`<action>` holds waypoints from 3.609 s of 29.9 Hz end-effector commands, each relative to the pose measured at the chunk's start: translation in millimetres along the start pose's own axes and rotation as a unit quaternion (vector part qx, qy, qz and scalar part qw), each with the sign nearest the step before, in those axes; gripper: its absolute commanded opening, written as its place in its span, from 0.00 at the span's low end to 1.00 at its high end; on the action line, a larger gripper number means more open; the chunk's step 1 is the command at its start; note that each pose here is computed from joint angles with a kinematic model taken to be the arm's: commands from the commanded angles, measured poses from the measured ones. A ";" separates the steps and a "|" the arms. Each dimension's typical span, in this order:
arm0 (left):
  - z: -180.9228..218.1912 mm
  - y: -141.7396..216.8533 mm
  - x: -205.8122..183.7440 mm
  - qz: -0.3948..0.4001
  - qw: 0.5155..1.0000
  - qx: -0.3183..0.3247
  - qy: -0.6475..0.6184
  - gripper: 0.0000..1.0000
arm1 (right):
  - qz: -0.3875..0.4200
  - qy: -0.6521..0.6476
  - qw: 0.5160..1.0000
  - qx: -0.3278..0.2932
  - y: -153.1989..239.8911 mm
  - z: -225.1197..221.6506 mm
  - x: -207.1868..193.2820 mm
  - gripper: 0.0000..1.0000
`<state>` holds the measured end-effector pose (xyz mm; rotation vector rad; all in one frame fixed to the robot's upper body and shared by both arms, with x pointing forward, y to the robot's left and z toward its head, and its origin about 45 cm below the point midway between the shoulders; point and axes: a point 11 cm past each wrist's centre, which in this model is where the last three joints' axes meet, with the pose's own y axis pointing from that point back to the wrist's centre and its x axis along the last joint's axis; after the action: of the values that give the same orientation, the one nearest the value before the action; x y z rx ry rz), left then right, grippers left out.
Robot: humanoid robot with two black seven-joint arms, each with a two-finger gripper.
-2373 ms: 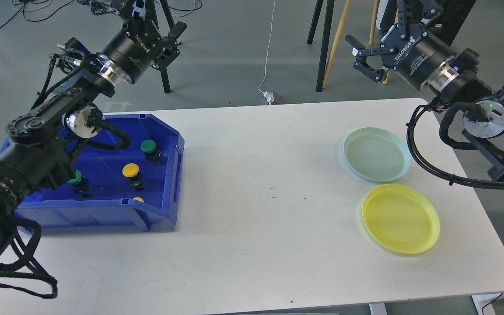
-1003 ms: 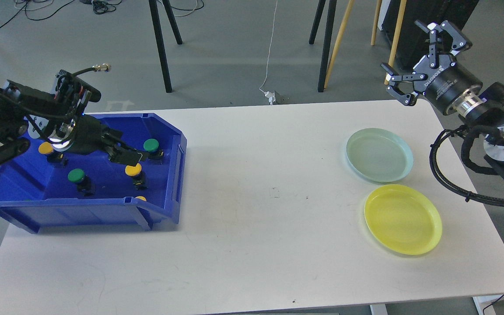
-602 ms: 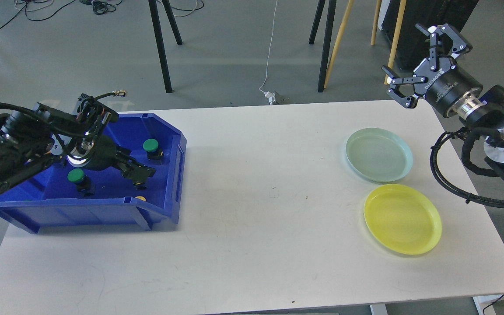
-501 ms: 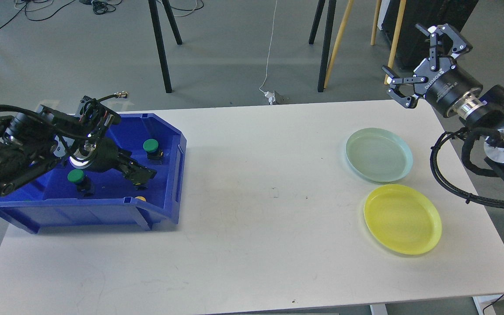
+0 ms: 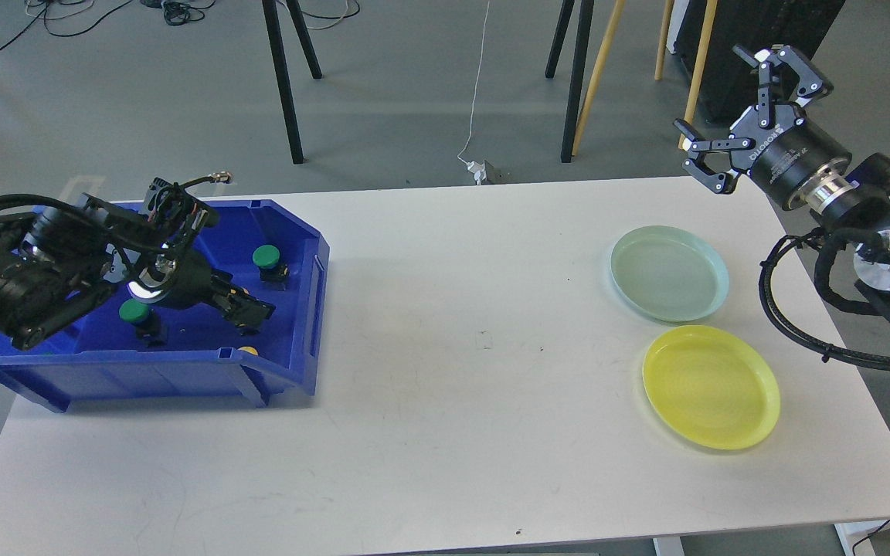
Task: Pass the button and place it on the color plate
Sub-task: 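Lower the left gripper into the bin and grasp a yellow button, then lift the yellow button and extend the left gripper toward the right gripper, then grasp the yellow button with the right gripper and release the left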
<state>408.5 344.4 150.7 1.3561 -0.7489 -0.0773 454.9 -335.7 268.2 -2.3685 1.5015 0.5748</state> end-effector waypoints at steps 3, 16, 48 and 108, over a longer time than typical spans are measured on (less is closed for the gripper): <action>-2.9 -1.8 0.4 0.000 1.000 0.007 0.002 0.69 | 0.001 -0.001 1.000 -0.001 0.9 1.3 0.7 1.00; -8.2 -4.1 -4.3 -0.012 0.998 0.029 -0.054 0.06 | 0.008 -0.005 1.000 -0.007 7.2 8.8 6.5 1.00; 162.6 83.0 155.6 0.288 0.840 -0.400 0.227 0.05 | -0.115 0.148 0.976 -0.115 70.4 22.1 -64.0 1.00; 185.8 35.2 163.5 0.303 0.766 -0.447 0.350 0.39 | -0.169 0.082 0.979 -0.082 4.0 79.4 -125.6 0.00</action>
<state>419.9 116.4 251.1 0.1507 -0.3722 0.4878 390.9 -200.8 259.4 -2.7788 1.1007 0.4355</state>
